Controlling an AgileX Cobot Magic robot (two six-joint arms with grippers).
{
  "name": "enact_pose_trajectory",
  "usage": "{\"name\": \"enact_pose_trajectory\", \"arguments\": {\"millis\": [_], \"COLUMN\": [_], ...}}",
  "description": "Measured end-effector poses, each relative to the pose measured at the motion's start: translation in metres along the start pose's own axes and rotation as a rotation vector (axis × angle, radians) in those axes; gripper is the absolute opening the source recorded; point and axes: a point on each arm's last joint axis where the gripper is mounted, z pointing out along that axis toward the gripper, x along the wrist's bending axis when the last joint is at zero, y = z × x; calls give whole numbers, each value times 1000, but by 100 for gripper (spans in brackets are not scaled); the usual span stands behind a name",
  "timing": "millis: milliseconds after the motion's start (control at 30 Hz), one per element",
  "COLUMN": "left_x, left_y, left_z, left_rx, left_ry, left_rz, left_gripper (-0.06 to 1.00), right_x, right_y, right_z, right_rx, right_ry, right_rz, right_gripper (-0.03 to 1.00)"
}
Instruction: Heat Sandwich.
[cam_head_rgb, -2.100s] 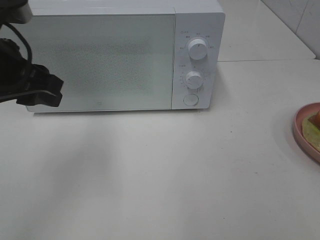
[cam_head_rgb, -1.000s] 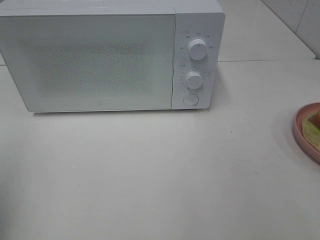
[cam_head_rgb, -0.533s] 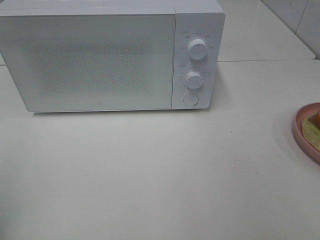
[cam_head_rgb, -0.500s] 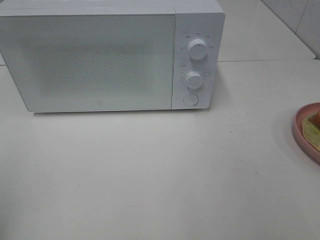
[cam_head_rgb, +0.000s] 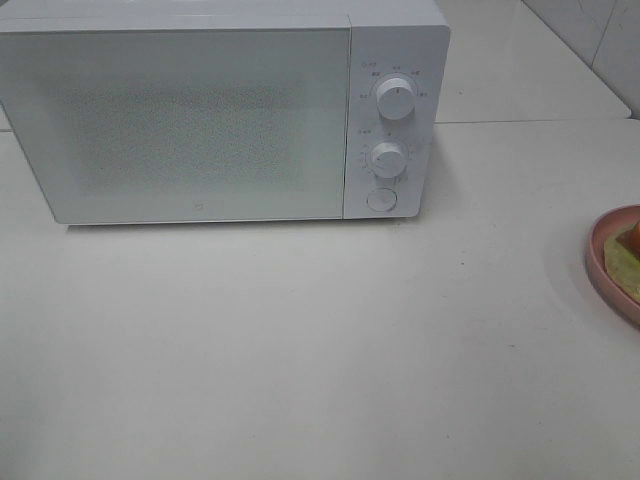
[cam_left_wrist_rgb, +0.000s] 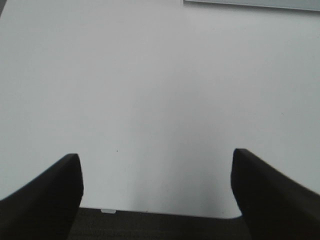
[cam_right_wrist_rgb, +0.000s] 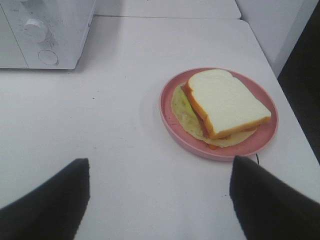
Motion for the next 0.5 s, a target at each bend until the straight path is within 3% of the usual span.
{"name": "enact_pose_trajectory", "arguments": {"millis": [500], "left_x": [-3], "left_y": [-22], "left_z": [-29], "left_rx": [-235], "left_ry": [21], "left_rz": [19], "left_gripper": [75], "right_x": [0], "right_y": [0], "right_z": [0], "right_rx": [0], "right_ry": [0], "right_rz": [0], "right_gripper": [75]}}
